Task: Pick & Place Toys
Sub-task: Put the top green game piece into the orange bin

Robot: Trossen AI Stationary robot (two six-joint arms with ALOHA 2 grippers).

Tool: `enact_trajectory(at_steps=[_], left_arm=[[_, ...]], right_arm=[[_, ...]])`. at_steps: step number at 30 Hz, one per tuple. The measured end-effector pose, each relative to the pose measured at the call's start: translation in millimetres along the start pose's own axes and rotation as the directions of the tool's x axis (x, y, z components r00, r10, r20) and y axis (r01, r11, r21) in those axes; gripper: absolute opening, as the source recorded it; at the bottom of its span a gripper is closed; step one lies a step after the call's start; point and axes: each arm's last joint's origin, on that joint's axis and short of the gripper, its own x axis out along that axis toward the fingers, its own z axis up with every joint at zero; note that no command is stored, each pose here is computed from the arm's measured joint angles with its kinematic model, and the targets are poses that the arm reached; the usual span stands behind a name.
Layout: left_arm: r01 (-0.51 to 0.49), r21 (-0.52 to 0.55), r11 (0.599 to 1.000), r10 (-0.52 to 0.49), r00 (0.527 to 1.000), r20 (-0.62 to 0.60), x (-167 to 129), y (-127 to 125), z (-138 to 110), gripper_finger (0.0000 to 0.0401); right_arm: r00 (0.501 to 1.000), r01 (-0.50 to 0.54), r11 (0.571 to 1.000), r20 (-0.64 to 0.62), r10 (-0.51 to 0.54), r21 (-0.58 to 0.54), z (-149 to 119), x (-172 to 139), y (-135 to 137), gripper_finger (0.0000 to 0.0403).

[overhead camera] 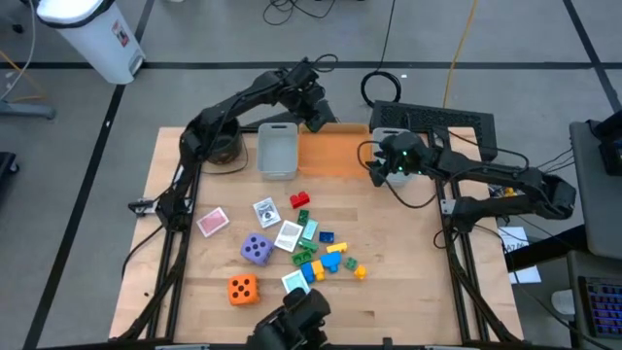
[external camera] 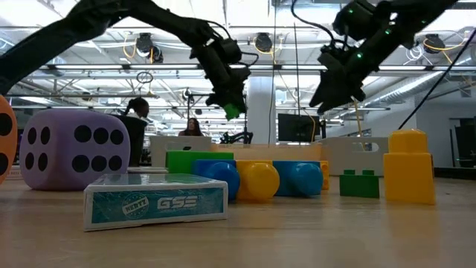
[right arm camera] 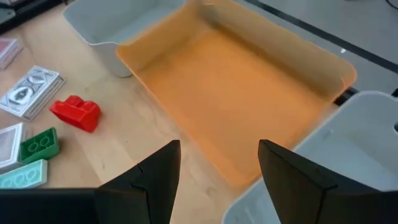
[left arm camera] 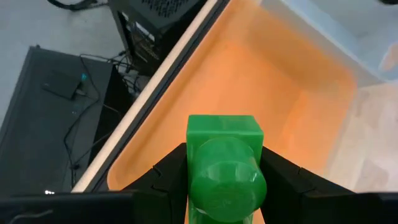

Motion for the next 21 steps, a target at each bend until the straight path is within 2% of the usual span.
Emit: enact_trajectory(at_steps=[4, 12, 18, 21], left_arm=[[-0.002, -0.003, 1.0, 0.002, 0.998, -0.059, 17.7, 8.6, -6.4, 0.0147], [-0.004, 0.089, 0.996, 0.016, 0.99, -0.137, 29.0, 11.9, -14.7, 0.0147], [0.032, 0.16, 0.987, -0.004, 0.985, -0.17, 33.3, -11.1, -17.0, 0.0147], [0.044, 0.26, 0.965, 0.011, 0.979, -0.204, 37.5, -31.2, -20.3, 0.0147]], right_arm=[[1.0, 0.0, 1.0, 0.012, 0.0, 0.02, -7.2, -3.4, -3.1, 0.0206], [1.0, -0.003, 1.0, 0.028, 0.003, 0.03, -6.7, -3.7, -3.4, 0.0206], [0.999, -0.009, 0.999, 0.048, 0.008, 0.03, -4.7, -3.7, -2.9, 0.0206], [0.999, -0.009, 1.0, 0.048, 0.008, 0.03, -4.7, -3.7, -2.9, 0.0206]])
